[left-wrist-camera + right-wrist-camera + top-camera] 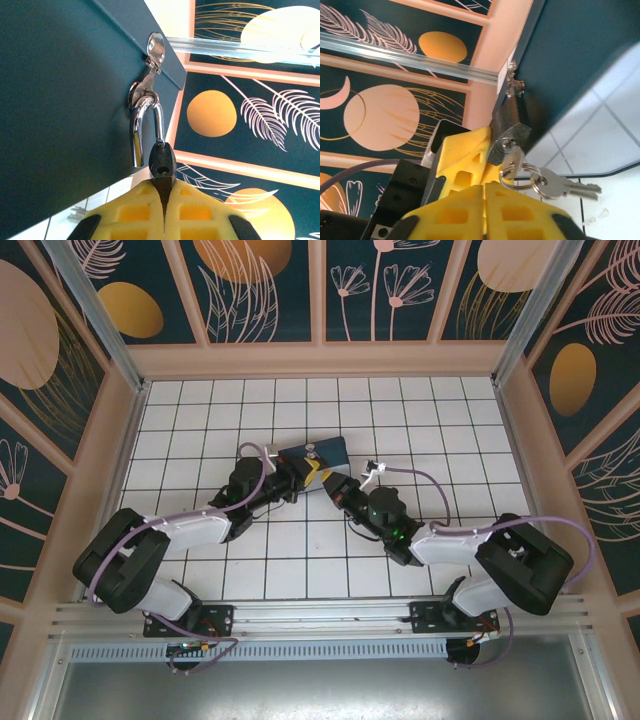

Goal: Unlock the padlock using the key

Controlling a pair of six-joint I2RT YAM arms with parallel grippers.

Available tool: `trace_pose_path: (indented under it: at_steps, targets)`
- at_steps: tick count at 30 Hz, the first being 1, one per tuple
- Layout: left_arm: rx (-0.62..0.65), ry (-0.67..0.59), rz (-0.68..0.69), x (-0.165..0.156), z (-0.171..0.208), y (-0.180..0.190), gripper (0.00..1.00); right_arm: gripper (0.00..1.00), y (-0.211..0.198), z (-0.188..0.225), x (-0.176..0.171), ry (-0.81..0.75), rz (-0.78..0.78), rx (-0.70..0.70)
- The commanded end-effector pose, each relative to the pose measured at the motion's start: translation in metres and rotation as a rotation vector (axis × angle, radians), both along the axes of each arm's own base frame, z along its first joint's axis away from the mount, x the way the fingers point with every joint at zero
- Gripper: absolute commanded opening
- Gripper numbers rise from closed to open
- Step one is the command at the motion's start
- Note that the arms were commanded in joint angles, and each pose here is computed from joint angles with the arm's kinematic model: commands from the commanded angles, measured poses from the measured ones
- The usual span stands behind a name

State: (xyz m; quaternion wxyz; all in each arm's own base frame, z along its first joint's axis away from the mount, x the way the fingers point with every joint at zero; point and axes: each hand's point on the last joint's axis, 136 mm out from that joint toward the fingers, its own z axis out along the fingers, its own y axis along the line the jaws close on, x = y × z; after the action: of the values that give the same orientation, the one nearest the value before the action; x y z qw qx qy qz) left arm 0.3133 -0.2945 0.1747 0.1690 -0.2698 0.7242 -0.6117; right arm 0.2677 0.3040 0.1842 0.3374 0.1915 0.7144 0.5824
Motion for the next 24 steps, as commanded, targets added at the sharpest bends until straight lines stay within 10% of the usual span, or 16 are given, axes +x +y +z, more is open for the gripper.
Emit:
trace_pose_path:
  at_steps: [1,7,17,24]
  targets:
    - [-0.016,-0.117,0.026,0.005,0.032,0.007,0.0,0.19,-0.01,-0.009,-0.007,0.054,-0.007,-0.086]
    - [0.041,-0.142,0.001,0.004,0.035,0.007,0.0,0.3,-0.064,-0.013,-0.007,-0.08,-0.036,-0.472]
    - [0.063,-0.156,-0.056,-0.002,0.038,0.0,0.0,0.35,-0.038,0.026,-0.004,-0.833,0.151,-1.1]
    - [0.056,-0.142,-0.078,-0.003,0.034,-0.003,0.0,0.34,-0.007,0.015,-0.002,-1.065,0.191,-1.323]
